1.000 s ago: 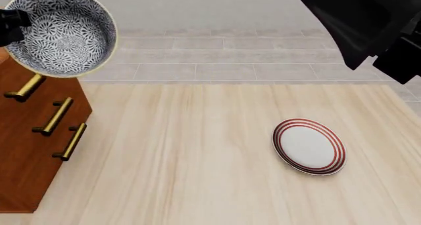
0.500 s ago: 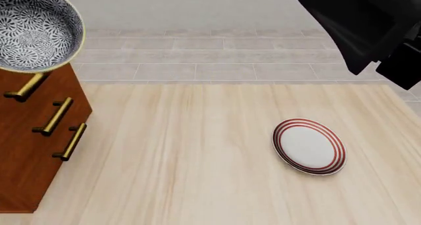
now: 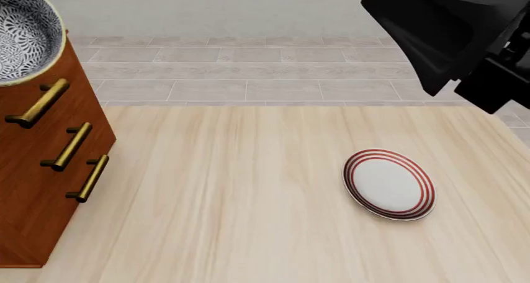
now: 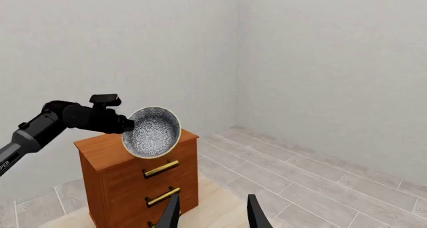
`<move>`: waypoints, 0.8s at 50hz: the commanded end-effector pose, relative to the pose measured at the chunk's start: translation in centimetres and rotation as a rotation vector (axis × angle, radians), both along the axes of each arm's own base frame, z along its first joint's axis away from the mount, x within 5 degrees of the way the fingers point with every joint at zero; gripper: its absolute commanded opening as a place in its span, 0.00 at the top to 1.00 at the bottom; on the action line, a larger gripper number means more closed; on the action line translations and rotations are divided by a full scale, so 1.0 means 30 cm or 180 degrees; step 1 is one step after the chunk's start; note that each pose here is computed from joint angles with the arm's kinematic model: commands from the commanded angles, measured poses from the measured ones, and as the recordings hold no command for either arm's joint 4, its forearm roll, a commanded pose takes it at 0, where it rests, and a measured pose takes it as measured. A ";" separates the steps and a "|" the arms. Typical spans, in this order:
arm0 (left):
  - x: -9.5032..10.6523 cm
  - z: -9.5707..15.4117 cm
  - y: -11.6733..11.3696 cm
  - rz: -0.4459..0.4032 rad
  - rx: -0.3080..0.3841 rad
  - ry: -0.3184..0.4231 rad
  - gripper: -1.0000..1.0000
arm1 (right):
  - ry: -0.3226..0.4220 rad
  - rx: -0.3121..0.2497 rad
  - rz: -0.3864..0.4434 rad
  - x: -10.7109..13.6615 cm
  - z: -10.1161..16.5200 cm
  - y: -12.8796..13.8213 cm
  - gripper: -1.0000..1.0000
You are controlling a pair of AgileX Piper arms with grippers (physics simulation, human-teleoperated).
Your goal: Put the bowl on top of the cabinet.
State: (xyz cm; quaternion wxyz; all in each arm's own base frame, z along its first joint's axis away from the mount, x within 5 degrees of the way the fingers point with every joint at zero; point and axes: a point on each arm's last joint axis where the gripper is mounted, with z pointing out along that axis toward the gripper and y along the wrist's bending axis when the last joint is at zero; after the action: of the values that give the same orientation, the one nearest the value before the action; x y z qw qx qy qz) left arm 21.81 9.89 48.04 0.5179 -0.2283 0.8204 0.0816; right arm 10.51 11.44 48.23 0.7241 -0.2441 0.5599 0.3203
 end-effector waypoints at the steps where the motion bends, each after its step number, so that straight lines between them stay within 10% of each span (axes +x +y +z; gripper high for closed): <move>1: -0.019 -0.002 0.051 0.0192 0.0045 -0.0013 1.00 | 0.0000 -0.0003 -0.0001 0.005 -0.002 0.005 0.00; 40: -0.086 -0.032 0.201 0.0795 0.0093 0.0021 1.00 | 0.0002 -0.0024 -0.0003 -0.004 -0.003 -0.004 0.00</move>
State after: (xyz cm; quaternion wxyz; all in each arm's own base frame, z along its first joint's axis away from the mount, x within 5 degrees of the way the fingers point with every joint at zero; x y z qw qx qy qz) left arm 19.79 14.79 47.24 0.5091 -0.3042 0.7927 0.1413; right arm 10.42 11.36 48.10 0.7229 -0.2462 0.5615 0.3185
